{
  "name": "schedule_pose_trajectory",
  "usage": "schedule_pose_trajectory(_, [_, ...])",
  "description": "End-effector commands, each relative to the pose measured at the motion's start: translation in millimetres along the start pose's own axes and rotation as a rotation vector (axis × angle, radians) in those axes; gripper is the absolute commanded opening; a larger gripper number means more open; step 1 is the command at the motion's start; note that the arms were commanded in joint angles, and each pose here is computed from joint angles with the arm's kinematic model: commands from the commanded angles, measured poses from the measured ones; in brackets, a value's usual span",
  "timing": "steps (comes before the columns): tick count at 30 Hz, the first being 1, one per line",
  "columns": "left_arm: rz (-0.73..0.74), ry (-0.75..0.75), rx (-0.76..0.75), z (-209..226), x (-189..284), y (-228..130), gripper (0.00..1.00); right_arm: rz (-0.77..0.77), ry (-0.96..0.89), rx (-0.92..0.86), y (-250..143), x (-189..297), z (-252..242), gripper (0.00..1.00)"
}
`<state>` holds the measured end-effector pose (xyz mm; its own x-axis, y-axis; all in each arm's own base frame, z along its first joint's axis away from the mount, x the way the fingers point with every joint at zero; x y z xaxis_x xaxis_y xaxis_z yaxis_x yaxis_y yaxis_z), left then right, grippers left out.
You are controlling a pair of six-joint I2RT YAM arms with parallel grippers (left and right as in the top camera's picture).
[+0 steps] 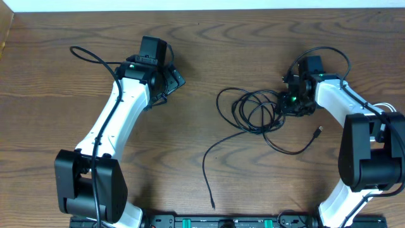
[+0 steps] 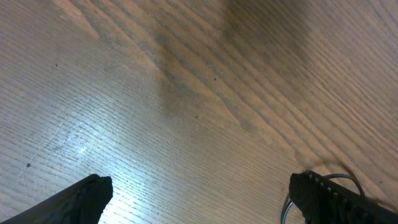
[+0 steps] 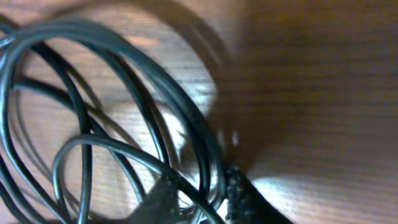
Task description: Untangle cables
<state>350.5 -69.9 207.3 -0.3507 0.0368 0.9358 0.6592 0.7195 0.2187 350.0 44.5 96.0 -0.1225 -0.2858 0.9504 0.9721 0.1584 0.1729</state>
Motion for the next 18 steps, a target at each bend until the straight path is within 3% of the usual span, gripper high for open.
schedule_pose_trajectory(1, [0.003, 0.023, 0.000, 3, -4, 0, 0.98, 0.022, 0.051, 0.012, -3, -16, 4, 0.01])
schedule_pose_trajectory(8, [0.003, 0.023, 0.000, 3, -4, 0, 0.98, -0.043, 0.141, 0.084, 5, -3, 17, 0.01])
schedule_pose_trajectory(15, [0.003, 0.023, 0.000, 3, -4, 0, 0.98, -0.332, 0.430, 0.349, 9, 88, 64, 0.01])
schedule_pose_trajectory(18, [0.003, 0.023, 0.000, 3, -4, 0, 0.98, -0.442, 0.450, 0.441, 1, 130, 82, 0.01])
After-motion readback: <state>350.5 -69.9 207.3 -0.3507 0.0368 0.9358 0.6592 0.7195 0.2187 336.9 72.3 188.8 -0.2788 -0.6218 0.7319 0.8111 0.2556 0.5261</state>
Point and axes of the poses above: each gripper's point midway between its finger pads, its own x axis back along the fingers, its own z axis along the line the jaws close on, y = z × x, the point moved 10 cm from there along x, back along the fingers, and after that the axes turned 11 degrees about x, right-handed, at the moved point
